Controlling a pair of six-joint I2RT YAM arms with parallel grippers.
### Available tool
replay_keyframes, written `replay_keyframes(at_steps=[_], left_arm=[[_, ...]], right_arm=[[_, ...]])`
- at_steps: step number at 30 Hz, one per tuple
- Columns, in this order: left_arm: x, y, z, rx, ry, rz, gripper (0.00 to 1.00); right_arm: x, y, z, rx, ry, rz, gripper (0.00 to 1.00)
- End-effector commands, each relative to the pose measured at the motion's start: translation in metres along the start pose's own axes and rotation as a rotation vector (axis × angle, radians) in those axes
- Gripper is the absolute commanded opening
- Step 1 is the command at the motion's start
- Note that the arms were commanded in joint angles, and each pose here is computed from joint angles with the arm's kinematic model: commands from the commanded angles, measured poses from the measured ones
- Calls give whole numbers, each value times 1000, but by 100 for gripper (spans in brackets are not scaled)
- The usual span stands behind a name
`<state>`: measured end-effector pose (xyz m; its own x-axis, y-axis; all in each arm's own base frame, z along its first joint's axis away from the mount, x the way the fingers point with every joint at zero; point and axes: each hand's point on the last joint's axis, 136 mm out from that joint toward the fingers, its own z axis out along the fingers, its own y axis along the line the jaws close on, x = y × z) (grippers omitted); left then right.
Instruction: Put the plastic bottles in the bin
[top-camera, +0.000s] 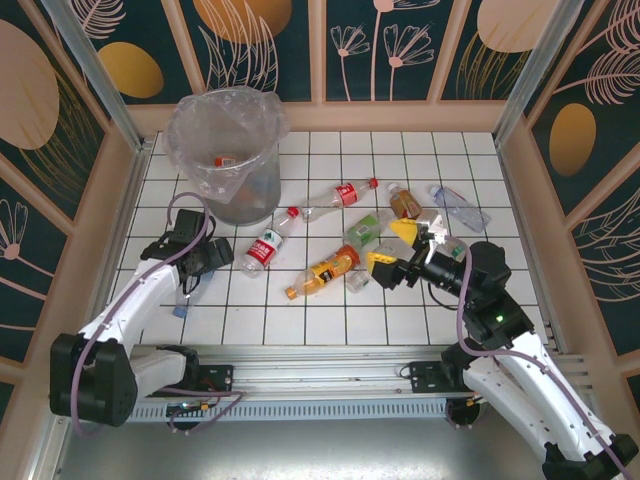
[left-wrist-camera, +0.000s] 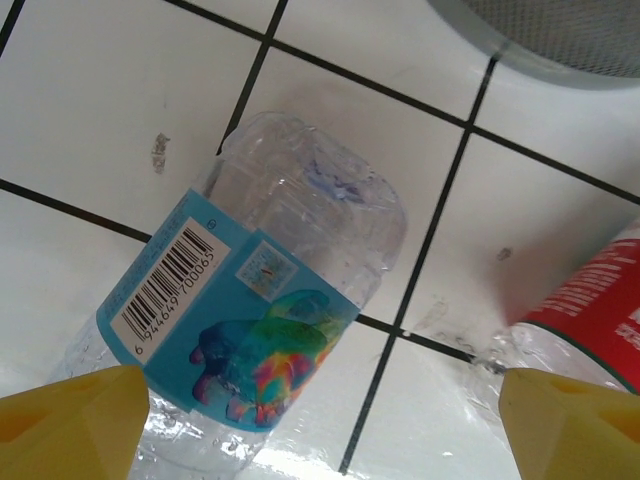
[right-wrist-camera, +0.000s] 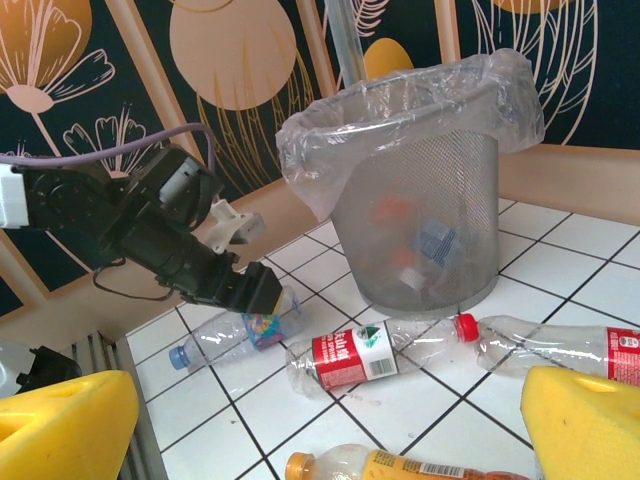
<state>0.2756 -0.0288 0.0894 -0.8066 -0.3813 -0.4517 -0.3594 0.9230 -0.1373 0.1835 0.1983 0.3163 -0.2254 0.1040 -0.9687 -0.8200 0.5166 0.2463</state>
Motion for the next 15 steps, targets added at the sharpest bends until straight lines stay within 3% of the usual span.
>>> replay_keyframes(at_steps=[1, 15], left_arm=[[2, 8, 9, -49, -6, 12, 92], [21, 22, 30, -143, 89, 18, 90]], right_arm=[[-17, 8, -5, -16, -36, -25, 99], [-16, 6, -5, -10, -37, -22, 99]])
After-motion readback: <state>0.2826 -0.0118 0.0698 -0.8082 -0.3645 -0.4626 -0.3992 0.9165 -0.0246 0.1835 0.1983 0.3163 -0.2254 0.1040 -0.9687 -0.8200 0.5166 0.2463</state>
